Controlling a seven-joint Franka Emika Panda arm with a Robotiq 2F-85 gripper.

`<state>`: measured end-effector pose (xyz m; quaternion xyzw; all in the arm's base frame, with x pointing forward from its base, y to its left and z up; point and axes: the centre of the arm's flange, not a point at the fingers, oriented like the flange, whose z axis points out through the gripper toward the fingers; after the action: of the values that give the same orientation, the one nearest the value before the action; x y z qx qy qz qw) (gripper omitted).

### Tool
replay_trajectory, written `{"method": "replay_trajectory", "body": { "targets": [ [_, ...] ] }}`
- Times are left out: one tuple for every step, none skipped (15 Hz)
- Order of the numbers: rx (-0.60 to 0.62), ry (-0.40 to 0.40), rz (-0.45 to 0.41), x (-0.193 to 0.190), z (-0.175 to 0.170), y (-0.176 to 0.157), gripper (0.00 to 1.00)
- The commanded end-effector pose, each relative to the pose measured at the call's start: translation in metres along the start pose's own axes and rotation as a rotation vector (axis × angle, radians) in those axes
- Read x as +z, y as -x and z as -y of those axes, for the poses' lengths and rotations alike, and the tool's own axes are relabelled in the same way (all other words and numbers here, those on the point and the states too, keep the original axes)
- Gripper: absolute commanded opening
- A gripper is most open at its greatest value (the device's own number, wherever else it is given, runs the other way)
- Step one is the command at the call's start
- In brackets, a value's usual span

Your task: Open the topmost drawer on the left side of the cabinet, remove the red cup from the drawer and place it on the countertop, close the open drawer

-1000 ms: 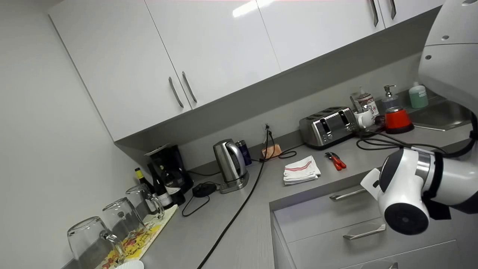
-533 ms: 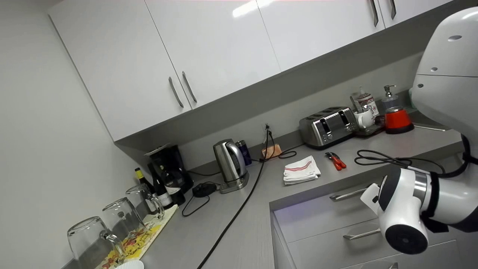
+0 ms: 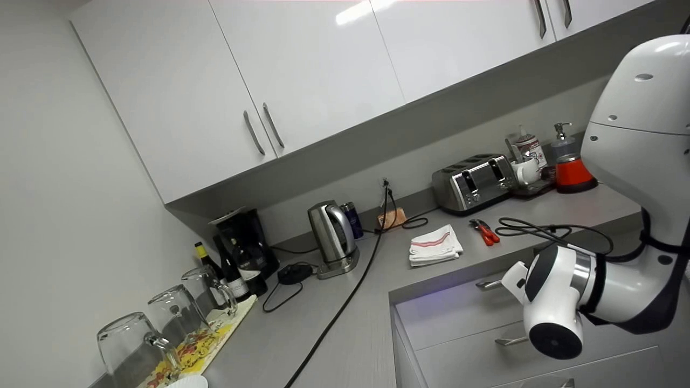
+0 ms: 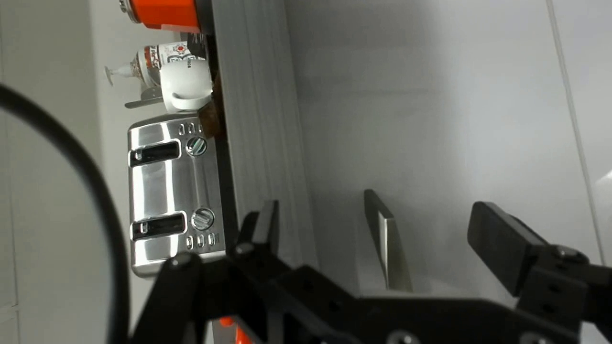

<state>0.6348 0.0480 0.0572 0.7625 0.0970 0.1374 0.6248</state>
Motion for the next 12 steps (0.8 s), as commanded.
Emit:
{"method": "replay_trajectory", "body": {
  "targets": [
    [-0.04,0.054,-0.036,0.003,0.01,-0.018,1.0],
    [-0.012,0.012,-0.011,0.002,0.001,-0.006,1.0],
    [-0.016,0.016,-0.015,0.002,0.003,-0.007,1.0],
    [-0.018,0.019,-0.018,0.002,0.004,-0.008,1.0],
    [-0.019,0.021,-0.02,0.002,0.006,-0.008,1.0],
    [-0.02,0.022,-0.02,0.001,0.007,-0.008,1.0],
    [-0.02,0.022,-0.021,0.001,0.007,-0.009,1.0],
    [-0.02,0.023,-0.021,0.001,0.007,-0.009,1.0],
    [-0.017,0.028,-0.021,0.002,0.009,-0.009,1.0],
    [-0.02,0.035,-0.03,0.002,0.01,-0.008,1.0],
    [-0.021,0.038,-0.038,0.0,0.012,-0.009,1.0],
    [-0.023,0.04,-0.042,-0.002,0.014,-0.009,1.0]
  ]
}}
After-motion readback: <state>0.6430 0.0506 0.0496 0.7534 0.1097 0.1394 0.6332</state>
